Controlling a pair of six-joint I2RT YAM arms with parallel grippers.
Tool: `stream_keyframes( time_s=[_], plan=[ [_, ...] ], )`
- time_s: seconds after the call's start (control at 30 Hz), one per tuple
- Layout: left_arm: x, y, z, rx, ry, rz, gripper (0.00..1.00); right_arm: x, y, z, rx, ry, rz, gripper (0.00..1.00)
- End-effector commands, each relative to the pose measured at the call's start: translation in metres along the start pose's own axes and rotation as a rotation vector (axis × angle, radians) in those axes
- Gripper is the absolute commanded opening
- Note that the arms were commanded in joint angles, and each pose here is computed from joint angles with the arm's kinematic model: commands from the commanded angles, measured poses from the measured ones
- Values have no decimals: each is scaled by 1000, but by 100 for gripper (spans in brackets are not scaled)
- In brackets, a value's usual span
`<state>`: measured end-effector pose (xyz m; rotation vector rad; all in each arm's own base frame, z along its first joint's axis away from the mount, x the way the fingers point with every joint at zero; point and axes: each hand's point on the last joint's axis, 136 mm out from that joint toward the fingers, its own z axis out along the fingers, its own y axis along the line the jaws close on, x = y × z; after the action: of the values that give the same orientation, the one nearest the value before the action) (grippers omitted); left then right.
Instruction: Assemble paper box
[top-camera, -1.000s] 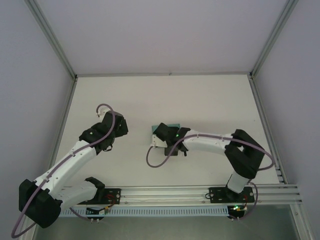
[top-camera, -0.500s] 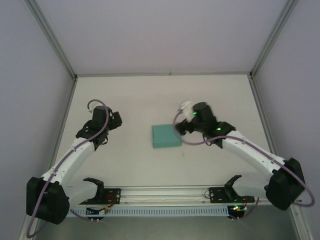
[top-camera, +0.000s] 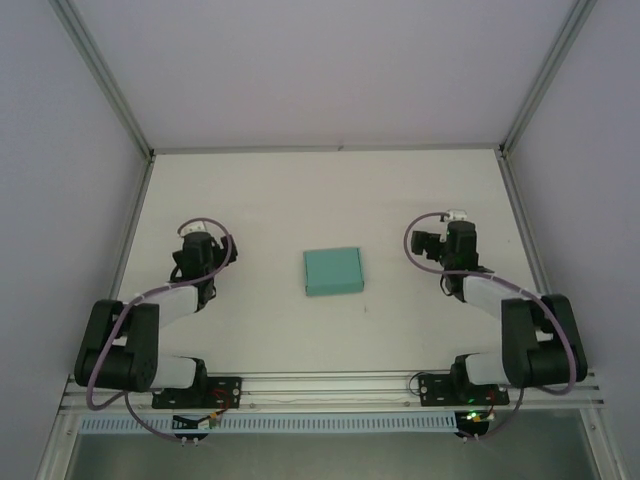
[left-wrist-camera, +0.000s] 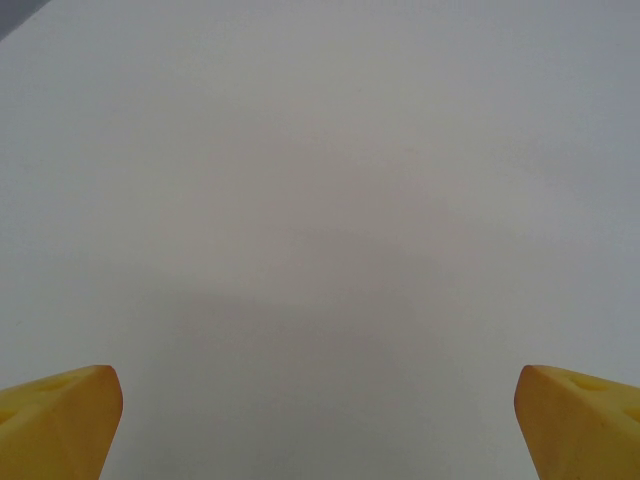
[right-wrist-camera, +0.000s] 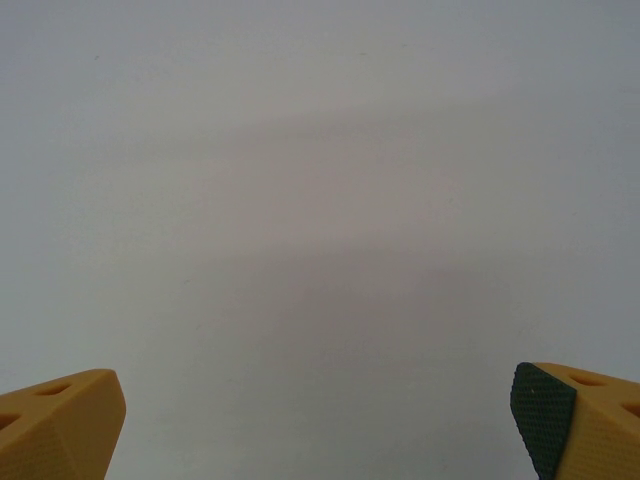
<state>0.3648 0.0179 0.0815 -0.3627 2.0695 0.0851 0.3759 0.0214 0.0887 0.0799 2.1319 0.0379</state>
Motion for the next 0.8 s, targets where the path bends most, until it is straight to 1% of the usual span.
stream_keyframes(
  time_s=[0.0,0.07,0.13,0.17,0.2,0.23,0.27,0.3,0.33,0.37,0.4,0.53,0.63,0.77],
  plan=[
    [-32,-8,-3,65,-168,24,100,-43,7,-4,-56,-223,2,100],
    [-27,-5,2,71,-213,9,100,-35,13,-2,-100,-230,-13,100],
    [-17,-11,13,97,-227,30,100,-24,20,-1,-147,-255,-38,100],
    [-19,-16,16,123,-232,42,100,-16,20,0,-157,-280,-41,100],
    [-14,-19,18,126,-162,52,100,-19,18,1,-148,-332,-37,100],
    [-12,-17,25,101,-129,55,100,-17,16,0,-142,-306,-25,100],
    [-15,-22,25,124,-162,75,100,-15,14,5,-141,-257,-13,100],
    [-14,-24,25,129,-146,76,100,-20,9,13,-120,-248,8,100],
    [-11,-24,26,125,-122,82,100,-18,4,18,-129,-197,47,100],
    [-13,-24,25,128,-139,81,100,-18,1,16,-155,-190,70,100],
    [-13,-24,26,127,-138,82,100,-20,0,16,-154,-219,72,100],
    [-13,-24,25,126,-136,81,100,-19,1,15,-156,-211,67,100],
    [-13,-24,26,126,-136,81,100,-19,8,15,-199,-203,47,100],
    [-13,-24,26,125,-134,82,100,-19,8,15,-199,-203,50,100]
  ],
)
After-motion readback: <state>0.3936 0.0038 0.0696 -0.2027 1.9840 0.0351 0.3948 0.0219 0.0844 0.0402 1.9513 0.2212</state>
